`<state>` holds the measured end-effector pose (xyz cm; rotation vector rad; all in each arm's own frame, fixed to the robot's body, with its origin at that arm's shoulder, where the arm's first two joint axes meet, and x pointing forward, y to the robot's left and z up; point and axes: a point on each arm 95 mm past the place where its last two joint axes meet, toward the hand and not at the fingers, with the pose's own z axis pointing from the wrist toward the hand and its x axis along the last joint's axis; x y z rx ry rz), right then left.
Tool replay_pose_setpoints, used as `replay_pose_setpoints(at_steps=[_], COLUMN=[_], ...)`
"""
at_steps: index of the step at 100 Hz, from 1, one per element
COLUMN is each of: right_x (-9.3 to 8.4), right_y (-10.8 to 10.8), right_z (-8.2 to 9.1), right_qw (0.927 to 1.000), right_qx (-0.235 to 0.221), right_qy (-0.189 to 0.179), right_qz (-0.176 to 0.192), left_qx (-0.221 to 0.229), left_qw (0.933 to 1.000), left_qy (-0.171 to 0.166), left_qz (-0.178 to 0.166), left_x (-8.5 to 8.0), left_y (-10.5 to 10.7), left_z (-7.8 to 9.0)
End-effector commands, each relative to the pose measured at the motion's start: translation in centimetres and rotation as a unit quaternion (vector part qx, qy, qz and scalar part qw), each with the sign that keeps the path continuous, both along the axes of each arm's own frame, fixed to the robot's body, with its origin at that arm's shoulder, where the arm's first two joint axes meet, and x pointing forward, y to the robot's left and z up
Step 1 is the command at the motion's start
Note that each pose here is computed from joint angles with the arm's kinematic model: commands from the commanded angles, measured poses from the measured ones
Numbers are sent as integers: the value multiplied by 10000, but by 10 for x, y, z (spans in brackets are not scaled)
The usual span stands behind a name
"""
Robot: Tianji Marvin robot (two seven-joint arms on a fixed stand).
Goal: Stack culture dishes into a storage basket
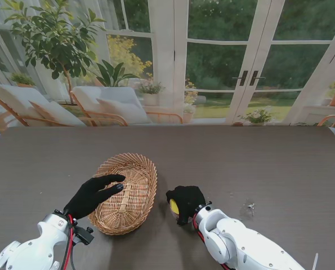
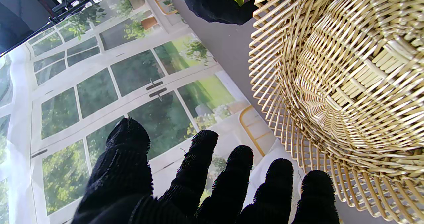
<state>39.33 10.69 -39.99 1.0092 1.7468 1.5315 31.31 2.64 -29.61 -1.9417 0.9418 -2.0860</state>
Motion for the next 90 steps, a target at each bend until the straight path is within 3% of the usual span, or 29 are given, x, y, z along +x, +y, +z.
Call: replay_pose_setpoints(at_steps=[1, 32, 90], right_x=[-39, -39, -30], right_y=[-22, -20, 1], right_z=[-64, -60, -20], right_qw=[9949, 9965, 9989], right_qx=[-519, -415, -138], right_qy=[862, 726, 455], right_qz=[-36, -33, 14], left_qx=[-23, -34, -46], left_qw=[10000, 10000, 10000], left_qy=[26, 6, -16], left_qz=[-80, -51, 8], left_x=[-2, -3, -6], left_y=[-3, -2, -1], left_z=[1, 2, 2])
